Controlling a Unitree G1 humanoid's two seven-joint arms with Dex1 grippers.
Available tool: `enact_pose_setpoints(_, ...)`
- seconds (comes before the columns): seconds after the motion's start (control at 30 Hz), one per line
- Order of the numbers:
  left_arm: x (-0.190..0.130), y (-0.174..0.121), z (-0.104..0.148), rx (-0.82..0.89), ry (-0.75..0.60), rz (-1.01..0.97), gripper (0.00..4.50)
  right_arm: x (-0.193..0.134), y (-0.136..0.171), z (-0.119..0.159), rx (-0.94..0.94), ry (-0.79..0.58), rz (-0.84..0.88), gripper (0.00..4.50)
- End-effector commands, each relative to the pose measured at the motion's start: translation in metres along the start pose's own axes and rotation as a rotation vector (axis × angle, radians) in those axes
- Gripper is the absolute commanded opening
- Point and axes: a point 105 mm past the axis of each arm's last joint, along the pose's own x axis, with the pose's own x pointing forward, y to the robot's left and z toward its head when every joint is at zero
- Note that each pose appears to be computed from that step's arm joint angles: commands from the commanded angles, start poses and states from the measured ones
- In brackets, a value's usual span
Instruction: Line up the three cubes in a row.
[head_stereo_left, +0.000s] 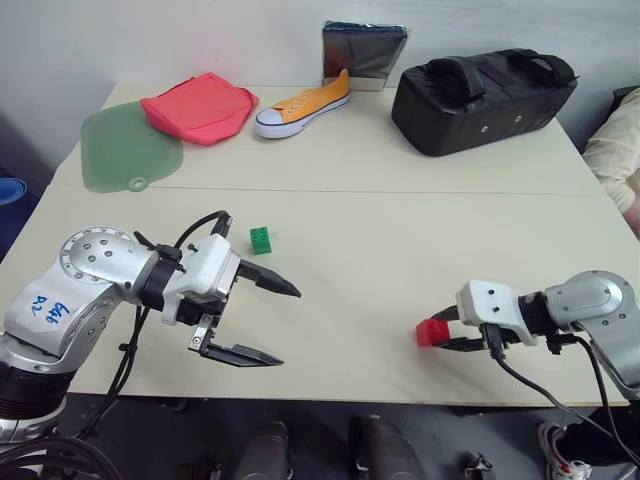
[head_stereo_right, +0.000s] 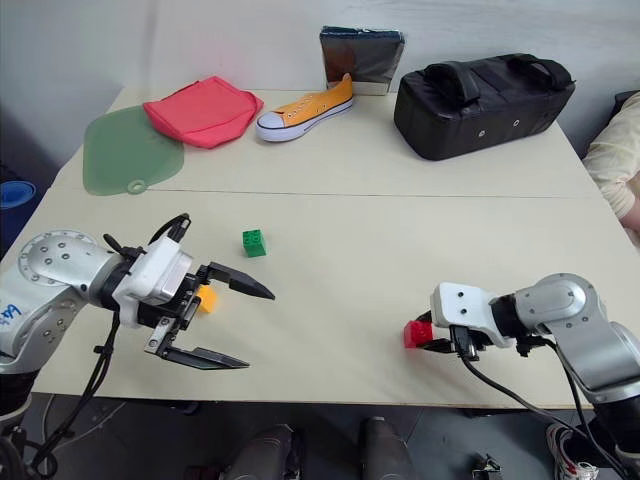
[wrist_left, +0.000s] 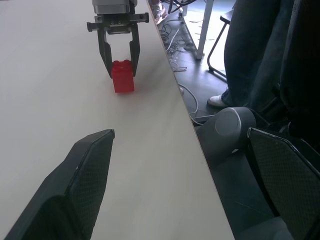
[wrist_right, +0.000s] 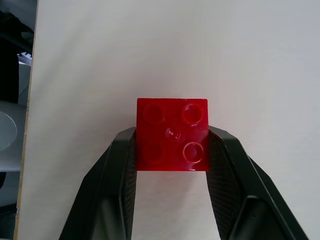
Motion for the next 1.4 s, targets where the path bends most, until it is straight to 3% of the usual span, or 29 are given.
enact_pose_setpoints(0.03, -0.002, 0.002, 0.003, 0.027, 0.002, 0.006, 4.50, 0.000, 0.004, 0.002, -0.044, 0.013, 0.014, 1.46)
enact_pose_setpoints(0.13, -0.002, 0.002, 0.002, 0.031, 0.003, 0.007, 4.50, 0.001, 0.002, -0.001, -0.055, 0.026, 0.006, 1.46)
enact_pose_setpoints(0.43, -0.007, 0.006, -0.004, -0.029, -0.018, 0.074, 4.50, -0.017, 0.001, 0.012, -0.027, -0.056, -0.037, 4.49)
enact_pose_setpoints(0.6, -0.032, 0.008, -0.033, -0.152, -0.008, 0.341, 4.50, -0.047, -0.010, 0.033, 0.019, -0.237, -0.110, 4.49)
enact_pose_setpoints(0.73, -0.057, -0.008, -0.055, -0.258, 0.018, 0.533, 4.50, -0.063, -0.013, 0.053, 0.051, -0.359, -0.112, 4.49)
enact_pose_setpoints(0.97, -0.117, -0.060, -0.098, -0.432, 0.118, 0.916, 4.50, -0.059, -0.023, 0.073, 0.018, -0.431, -0.081, 4.49)
enact_pose_setpoints(1.1, -0.137, -0.090, -0.123, -0.489, 0.215, 1.014, 4.50, -0.056, -0.027, 0.077, 0.003, -0.448, -0.063, 4.49)
enact_pose_setpoints(1.27, -0.144, -0.087, -0.122, -0.477, 0.236, 1.018, 4.50, -0.056, -0.030, 0.080, -0.013, -0.449, -0.064, 4.49)
enact_pose_setpoints(1.4, -0.129, -0.047, -0.090, -0.412, 0.106, 0.953, 4.50, -0.057, -0.029, 0.087, -0.024, -0.462, -0.059, 4.49)
